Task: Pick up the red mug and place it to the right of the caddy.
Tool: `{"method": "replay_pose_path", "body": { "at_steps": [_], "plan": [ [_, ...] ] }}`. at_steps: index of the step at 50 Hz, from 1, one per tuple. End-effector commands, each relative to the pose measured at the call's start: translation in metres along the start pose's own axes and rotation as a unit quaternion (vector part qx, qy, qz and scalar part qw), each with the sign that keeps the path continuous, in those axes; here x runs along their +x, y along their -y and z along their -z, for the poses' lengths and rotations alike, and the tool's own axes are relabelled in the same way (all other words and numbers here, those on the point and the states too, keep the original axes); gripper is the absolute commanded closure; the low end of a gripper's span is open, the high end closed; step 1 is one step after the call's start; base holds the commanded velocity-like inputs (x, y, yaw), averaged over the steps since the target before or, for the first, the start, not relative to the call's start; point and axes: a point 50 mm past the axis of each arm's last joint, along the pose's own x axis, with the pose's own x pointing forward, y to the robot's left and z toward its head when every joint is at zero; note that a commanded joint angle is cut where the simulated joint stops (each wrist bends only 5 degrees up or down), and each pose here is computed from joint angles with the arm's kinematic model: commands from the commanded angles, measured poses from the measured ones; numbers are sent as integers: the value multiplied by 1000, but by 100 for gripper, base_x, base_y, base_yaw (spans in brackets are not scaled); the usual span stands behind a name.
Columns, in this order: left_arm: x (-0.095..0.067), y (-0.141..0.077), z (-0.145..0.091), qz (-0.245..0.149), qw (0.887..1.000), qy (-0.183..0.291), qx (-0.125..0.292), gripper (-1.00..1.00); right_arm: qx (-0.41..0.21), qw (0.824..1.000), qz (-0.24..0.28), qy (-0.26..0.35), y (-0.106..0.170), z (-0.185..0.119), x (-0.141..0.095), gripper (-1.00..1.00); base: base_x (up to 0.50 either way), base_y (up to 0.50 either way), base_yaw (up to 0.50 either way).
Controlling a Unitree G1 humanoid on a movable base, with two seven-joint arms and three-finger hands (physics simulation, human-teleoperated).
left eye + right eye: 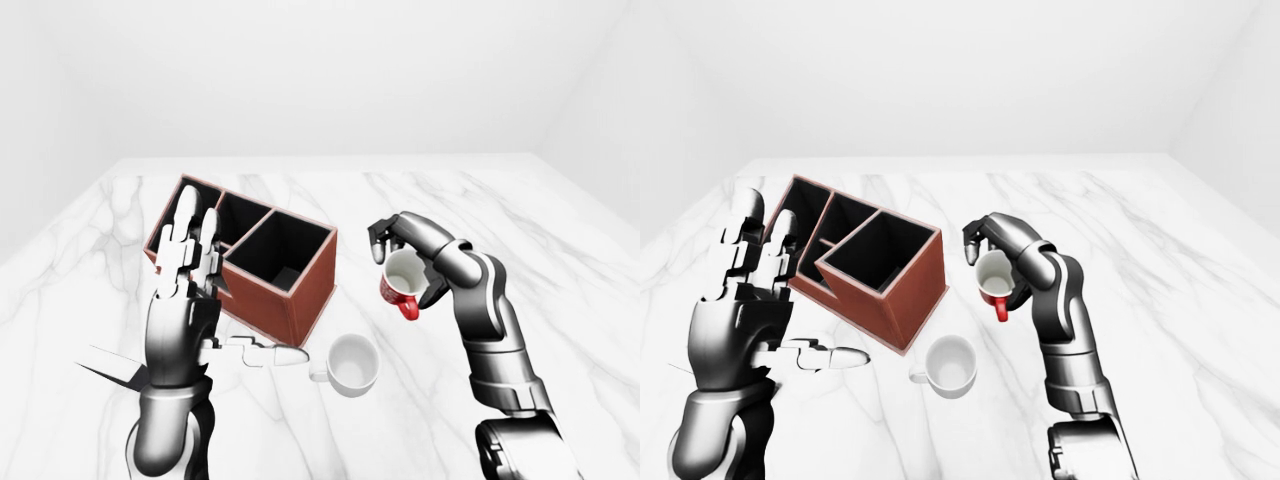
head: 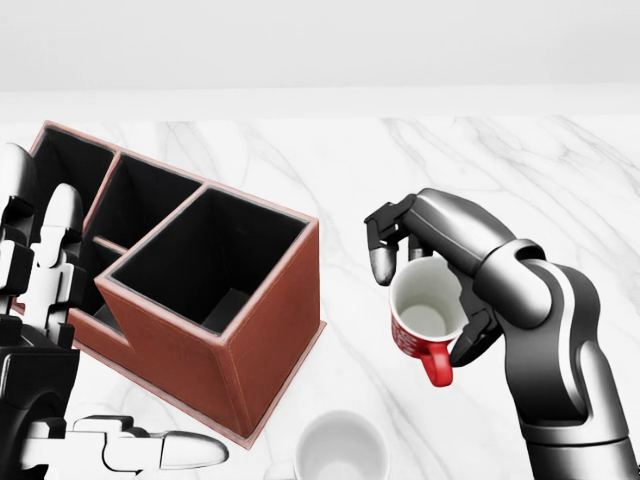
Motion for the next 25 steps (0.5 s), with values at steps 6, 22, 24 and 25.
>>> {"method": "replay_pose_path", "body": {
  "at_steps": [6,22,24,25],
  "plan": [
    [0,0,0,0,1000,0,0,-100,14,1000,-6,12,-7,-6,7,100,0,0,0],
    [-1,0,-2,-1,1000,2,0,-100,37,999,-14,2,-26,-1,14,100,0,0,0],
    [-1,0,-2,-1,1000,2,0,-100,45,999,-14,0,-28,0,16,100,0,0,0],
    [-1,0,-1,0,1000,-1,-1,-100,49,999,-14,-1,-29,1,19,100,0,0,0]
  ]
}}
